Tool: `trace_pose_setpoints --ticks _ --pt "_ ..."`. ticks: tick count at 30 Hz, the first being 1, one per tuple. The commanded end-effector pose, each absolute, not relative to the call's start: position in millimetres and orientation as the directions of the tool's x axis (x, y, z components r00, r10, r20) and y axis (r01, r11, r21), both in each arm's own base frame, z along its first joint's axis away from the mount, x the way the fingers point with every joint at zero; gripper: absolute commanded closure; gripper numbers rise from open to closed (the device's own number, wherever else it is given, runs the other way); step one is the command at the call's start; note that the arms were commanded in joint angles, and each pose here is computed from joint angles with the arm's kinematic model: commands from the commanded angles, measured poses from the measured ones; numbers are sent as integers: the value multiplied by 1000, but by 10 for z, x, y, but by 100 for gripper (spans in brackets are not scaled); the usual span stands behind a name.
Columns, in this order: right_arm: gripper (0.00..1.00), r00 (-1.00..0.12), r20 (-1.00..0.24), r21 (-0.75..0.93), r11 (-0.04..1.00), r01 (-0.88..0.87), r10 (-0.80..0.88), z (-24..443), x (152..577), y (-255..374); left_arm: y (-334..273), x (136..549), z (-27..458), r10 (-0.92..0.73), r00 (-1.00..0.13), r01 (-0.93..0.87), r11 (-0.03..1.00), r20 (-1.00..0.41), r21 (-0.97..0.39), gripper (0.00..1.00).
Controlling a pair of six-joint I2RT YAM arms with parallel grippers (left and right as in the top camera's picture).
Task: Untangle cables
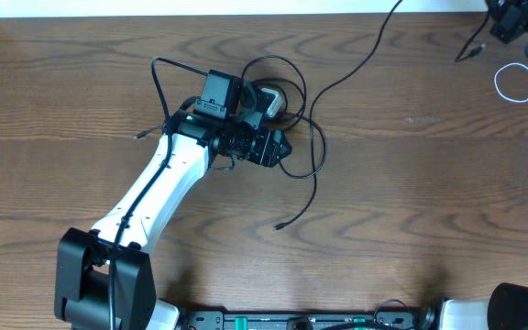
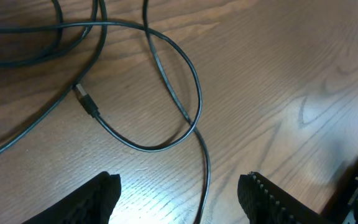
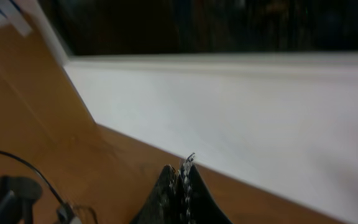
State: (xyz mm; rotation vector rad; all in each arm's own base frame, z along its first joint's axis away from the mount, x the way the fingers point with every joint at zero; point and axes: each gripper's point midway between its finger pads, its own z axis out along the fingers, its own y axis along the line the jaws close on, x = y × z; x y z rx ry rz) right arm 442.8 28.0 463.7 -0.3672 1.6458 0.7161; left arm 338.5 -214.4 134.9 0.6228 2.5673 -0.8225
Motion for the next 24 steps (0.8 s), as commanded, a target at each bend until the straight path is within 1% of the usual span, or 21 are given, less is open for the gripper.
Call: trace_pose_setpoints --ticks 1,3,4,7,10,12,15,18,19,22,24 --pt "99 -158 -967 254 720 -646 199 5008 4185 315 -2091 3379 1256 310 -833 513 744 -459 -428 34" --pt "99 -98 -973 221 726 -651 209 5183 4144 268 -2092 3380 1256 310 -832 513 744 -460 -427 34" --pt "99 -30 -973 193 732 -654 230 5403 4069 199 -2091 3380 1256 310 -832 513 745 -460 -427 34" --pt "99 95 -963 127 741 -660 251 5785 3867 67 -2092 3380 1256 310 -832 513 744 -460 -427 34" --pt "99 169 -948 94 745 -661 270 6043 3655 -39 -2092 3380 1256 310 -832 513 744 -460 -427 34" --pt "99 174 -947 90 744 -663 269 6103 3541 -96 -2092 3380 1256 310 -832 513 744 -460 -427 34" --pt "99 97 -960 127 718 -684 262 5985 3502 -101 -2091 3385 1258 310 -831 514 744 -462 -426 34" --pt "99 -43 -955 243 690 -681 294 5725 3612 -111 -2097 3399 1273 308 -828 517 743 -469 -425 34" --pt "99 -105 -945 298 684 -666 310 5583 3684 -118 -2095 3417 1312 305 -824 520 742 -478 -422 34" --pt "98 -224 -921 386 665 -640 319 5254 3831 -32 -2053 3489 1488 282 -809 523 746 -515 -413 34" --pt "91 -296 -897 441 657 -611 327 5043 3931 40 -2002 3537 1673 242 -801 511 754 -548 -413 34"
